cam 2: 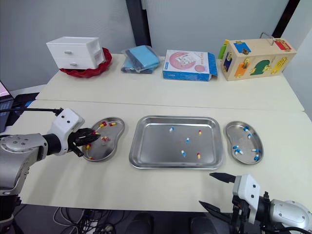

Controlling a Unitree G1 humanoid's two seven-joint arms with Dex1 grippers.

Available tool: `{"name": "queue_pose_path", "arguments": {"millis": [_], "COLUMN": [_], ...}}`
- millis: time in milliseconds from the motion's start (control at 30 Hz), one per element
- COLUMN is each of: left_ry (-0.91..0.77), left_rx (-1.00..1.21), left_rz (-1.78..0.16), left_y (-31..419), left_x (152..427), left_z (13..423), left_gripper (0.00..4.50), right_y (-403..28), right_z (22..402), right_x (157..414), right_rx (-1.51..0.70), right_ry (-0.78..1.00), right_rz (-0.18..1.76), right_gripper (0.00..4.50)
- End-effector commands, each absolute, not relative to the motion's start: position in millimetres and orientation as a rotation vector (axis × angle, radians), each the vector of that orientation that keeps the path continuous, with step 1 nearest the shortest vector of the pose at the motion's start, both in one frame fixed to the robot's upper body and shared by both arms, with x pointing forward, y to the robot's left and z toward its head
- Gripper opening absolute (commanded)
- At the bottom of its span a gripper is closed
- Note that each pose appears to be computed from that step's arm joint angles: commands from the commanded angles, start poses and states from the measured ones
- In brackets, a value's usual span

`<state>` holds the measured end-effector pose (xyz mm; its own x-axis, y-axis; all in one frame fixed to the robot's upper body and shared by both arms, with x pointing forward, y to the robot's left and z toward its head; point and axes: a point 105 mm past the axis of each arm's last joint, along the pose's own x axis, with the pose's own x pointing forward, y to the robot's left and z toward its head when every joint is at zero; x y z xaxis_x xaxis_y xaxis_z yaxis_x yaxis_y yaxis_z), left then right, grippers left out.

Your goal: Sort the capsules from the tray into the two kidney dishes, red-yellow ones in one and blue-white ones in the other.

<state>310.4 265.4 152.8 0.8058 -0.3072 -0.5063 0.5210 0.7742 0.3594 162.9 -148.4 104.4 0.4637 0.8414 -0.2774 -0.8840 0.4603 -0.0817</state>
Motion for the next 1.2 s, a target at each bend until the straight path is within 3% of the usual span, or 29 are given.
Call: {"name": "queue_pose_path", "arguments": {"millis": [33,233,867,900,967,1067,1200], "left_ry": [0.407,0.413,0.419,0.405,0.349,0.466,0.454], "left_rx": [0.537,0.522,0.464,0.421,0.069,0.215,0.283], "left_rz": [-0.451,-0.468,-0.509,-0.514,-0.533,-0.463,-0.519], "left_y": [264,260,258,256,246,262,256], "left_x": [312,308,306,307,310,304,299], "left_z": [160,156,152,154,172,145,148], "left_gripper": [2.67,4.47,4.47,4.47,4.47,4.47,4.47], "right_y": [-145,-148,-151,-151,-151,-151,-151], "right_z": [114,114,111,110,110,110,111], "right_x": [162,165,164,163,163,164,164], "right_rx": [-0.230,-0.230,-0.233,-0.233,-0.232,-0.231,-0.232], "right_ry": [0.173,0.175,0.178,0.178,0.177,0.174,0.172], "right_rz": [1.083,1.081,1.072,1.072,1.071,1.071,1.072], "right_gripper": [4.50,4.50,4.50,4.50,4.50,4.50,4.50]}}
